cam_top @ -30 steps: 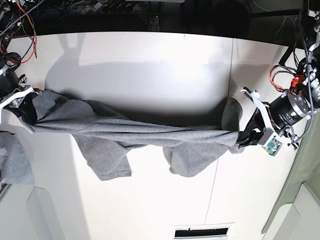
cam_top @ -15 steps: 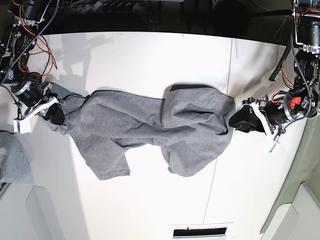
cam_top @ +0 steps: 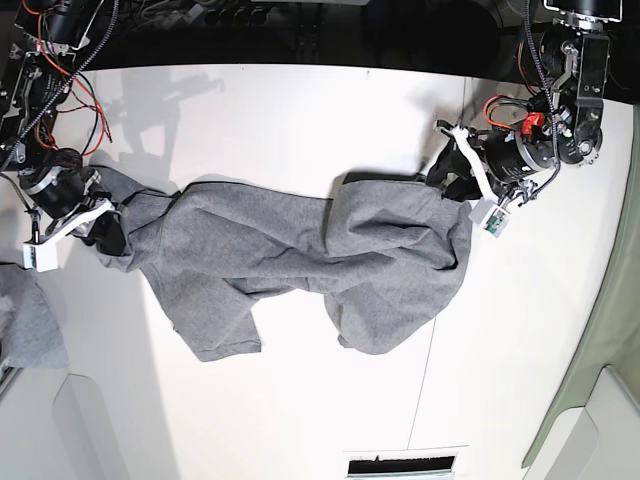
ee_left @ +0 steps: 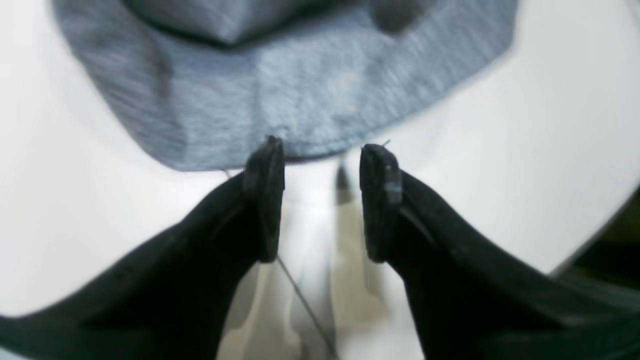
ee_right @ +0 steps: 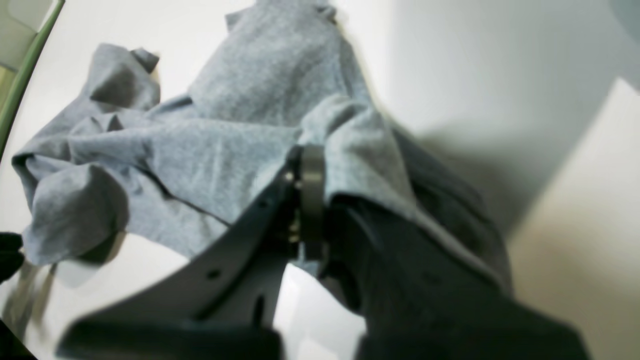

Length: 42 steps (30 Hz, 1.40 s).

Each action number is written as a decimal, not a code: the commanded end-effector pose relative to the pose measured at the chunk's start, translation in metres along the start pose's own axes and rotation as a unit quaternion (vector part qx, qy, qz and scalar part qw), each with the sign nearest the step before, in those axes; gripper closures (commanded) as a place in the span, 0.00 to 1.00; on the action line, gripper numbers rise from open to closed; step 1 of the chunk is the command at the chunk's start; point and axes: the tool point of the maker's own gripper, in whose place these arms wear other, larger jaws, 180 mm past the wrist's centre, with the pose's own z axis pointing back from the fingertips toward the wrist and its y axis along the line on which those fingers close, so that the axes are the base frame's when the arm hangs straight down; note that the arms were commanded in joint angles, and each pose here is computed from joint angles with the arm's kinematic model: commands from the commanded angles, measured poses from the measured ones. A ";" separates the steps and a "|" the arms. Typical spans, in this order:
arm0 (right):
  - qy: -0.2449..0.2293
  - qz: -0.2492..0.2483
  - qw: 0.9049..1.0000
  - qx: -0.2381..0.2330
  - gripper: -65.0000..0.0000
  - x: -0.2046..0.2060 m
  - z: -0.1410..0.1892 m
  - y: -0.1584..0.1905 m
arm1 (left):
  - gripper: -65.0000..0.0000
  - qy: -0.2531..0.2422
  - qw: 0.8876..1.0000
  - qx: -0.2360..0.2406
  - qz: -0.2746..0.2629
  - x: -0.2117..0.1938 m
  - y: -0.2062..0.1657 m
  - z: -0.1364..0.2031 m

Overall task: Layout the t-shirt on the table in an organized manner, then fold the t-shirt properly
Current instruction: 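Release with the left gripper and regrasp the shirt edge, then drag the shirt edge with both grippers to spread it flat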

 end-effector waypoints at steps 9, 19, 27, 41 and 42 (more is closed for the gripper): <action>-0.029 0.007 1.000 0.007 1.00 0.019 0.002 0.002 | 0.54 -0.012 0.996 0.036 -0.080 0.014 -0.018 -0.021; -0.029 0.008 1.000 0.007 1.00 0.019 0.002 0.003 | 0.77 -0.021 0.978 0.134 -0.156 0.051 -0.002 -0.034; -0.025 0.013 1.000 0.002 1.00 0.018 0.002 0.000 | 1.00 -0.018 0.964 0.170 -0.203 0.079 0.018 -0.007; -0.018 -0.008 0.999 -0.040 1.00 0.047 0.070 -0.065 | 1.00 -0.009 0.911 0.134 -0.390 0.083 -0.027 0.110; -0.013 -0.008 0.999 -0.045 1.00 0.043 0.074 -0.069 | 1.00 0.008 0.912 0.121 -0.391 0.072 -0.031 0.110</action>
